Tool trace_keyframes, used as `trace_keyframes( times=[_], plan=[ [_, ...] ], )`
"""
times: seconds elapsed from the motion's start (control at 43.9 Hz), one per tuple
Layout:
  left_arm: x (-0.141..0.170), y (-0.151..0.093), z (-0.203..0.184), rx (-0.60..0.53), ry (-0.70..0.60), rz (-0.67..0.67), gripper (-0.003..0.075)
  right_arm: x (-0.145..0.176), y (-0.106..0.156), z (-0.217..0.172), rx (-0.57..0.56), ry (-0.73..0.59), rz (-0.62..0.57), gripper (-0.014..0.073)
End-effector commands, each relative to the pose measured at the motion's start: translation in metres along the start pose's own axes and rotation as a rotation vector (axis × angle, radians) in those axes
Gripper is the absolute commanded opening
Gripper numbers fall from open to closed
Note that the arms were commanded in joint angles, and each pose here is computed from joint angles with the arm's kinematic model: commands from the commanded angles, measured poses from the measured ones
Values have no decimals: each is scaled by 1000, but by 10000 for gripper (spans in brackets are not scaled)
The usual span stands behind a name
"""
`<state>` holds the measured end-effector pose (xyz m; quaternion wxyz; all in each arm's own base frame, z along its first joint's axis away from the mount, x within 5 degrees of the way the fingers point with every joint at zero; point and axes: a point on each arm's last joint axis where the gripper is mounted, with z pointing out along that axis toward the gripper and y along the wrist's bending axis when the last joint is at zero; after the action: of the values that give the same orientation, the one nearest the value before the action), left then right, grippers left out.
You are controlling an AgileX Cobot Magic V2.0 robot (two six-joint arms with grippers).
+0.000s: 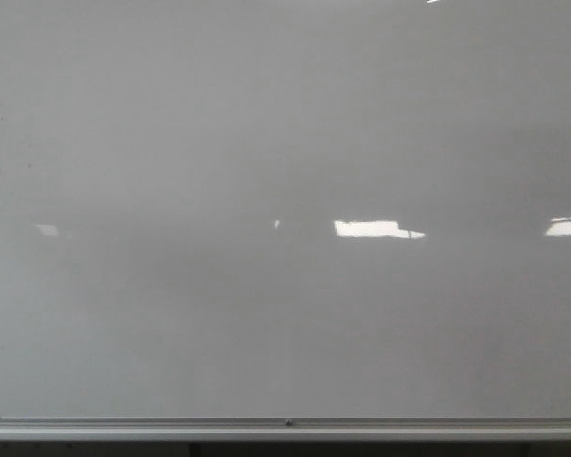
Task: Write number 4 on whiteboard
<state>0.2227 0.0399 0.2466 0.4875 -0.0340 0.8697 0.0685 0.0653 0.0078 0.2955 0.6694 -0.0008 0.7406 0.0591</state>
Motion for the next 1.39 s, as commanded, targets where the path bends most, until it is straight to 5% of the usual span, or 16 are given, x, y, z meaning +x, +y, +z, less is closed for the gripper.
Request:
trace_keyframes(
  times=[0.0,0.661,0.798,1.14,1.368],
  plan=[
    [-17,1,15,-4,-129,3,638,-17,0,-1,10,-90,8,522],
    [-16,0,91,10,-115,1,626,-14,1,-1,3,-49,8,522],
    [-14,0,93,11,-112,0,503,-14,1,-1,3,-49,8,522],
    [-15,0,94,11,-118,3,-22,-14,1,-1,3,-49,8,522],
    [-18,-5,89,25,-117,11,-20,-14,1,-1,3,-49,8,522]
  ],
)
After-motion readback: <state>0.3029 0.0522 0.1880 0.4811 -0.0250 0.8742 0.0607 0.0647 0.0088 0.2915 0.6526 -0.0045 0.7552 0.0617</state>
